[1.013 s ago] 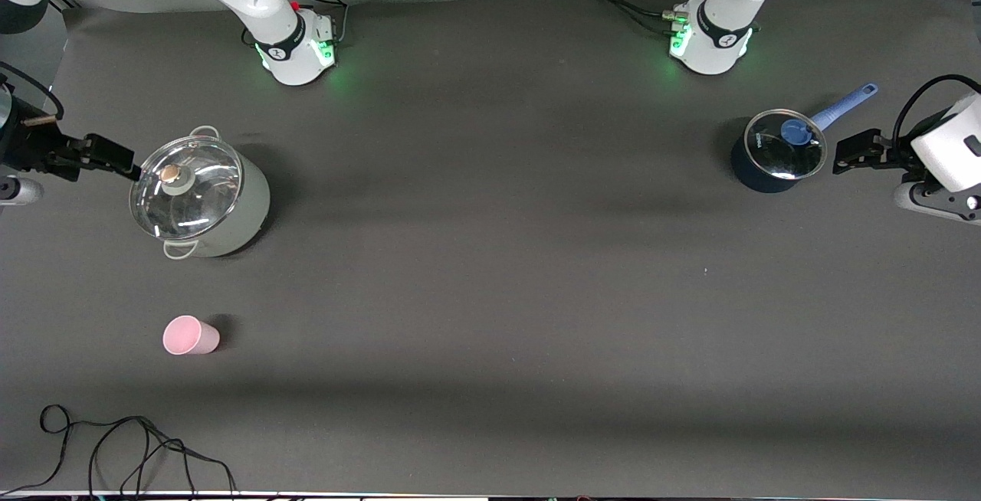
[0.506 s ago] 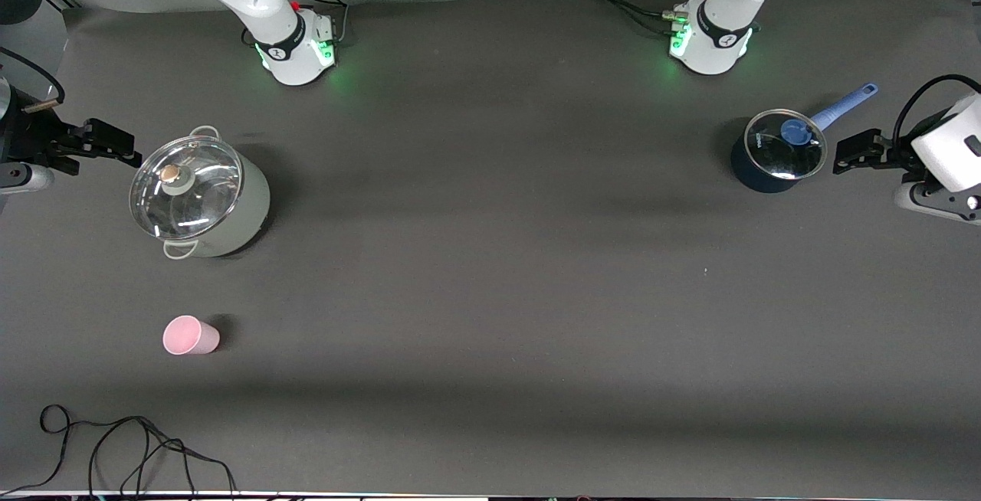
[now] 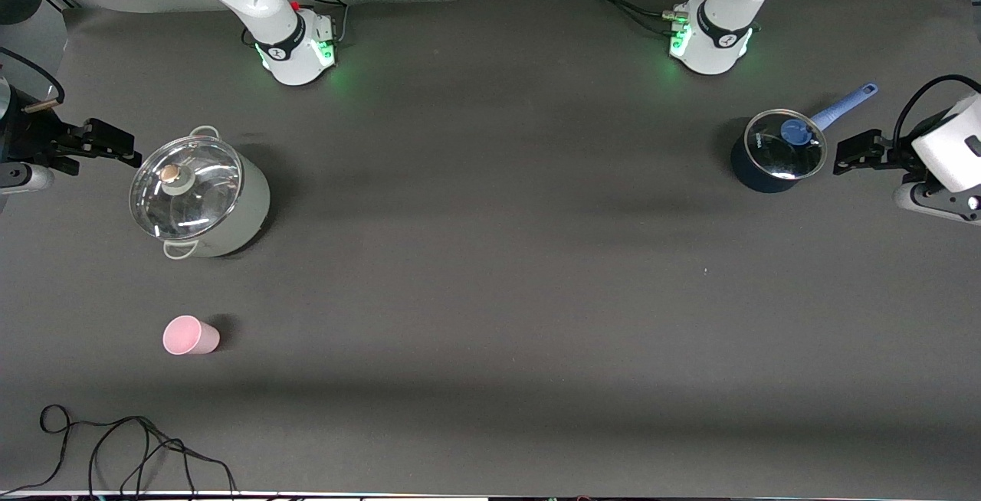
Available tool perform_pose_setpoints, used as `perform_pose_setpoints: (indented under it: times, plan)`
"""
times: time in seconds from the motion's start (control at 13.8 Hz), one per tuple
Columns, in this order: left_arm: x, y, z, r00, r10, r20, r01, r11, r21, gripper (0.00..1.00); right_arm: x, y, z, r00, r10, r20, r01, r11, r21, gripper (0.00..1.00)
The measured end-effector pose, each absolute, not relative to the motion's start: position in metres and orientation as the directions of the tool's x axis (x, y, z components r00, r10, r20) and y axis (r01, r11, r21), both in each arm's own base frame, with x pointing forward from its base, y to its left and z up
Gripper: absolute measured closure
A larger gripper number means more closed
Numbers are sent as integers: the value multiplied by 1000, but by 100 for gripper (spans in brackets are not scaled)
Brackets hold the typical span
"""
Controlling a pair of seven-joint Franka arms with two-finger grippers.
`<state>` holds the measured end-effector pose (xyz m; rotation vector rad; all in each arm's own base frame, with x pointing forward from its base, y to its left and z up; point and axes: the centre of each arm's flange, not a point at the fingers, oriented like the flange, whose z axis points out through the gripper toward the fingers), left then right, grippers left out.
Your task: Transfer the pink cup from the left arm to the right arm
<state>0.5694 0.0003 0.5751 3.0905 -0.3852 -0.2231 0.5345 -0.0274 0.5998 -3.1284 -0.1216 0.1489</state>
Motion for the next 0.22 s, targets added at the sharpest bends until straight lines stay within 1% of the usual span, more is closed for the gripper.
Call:
perform_pose_setpoints:
  times: [0.22]
  plan:
    - [570, 2, 575, 962, -235, -137, -232, -972, 36, 0, 535, -27, 600, 992, 78, -94, 77, -997, -11, 0]
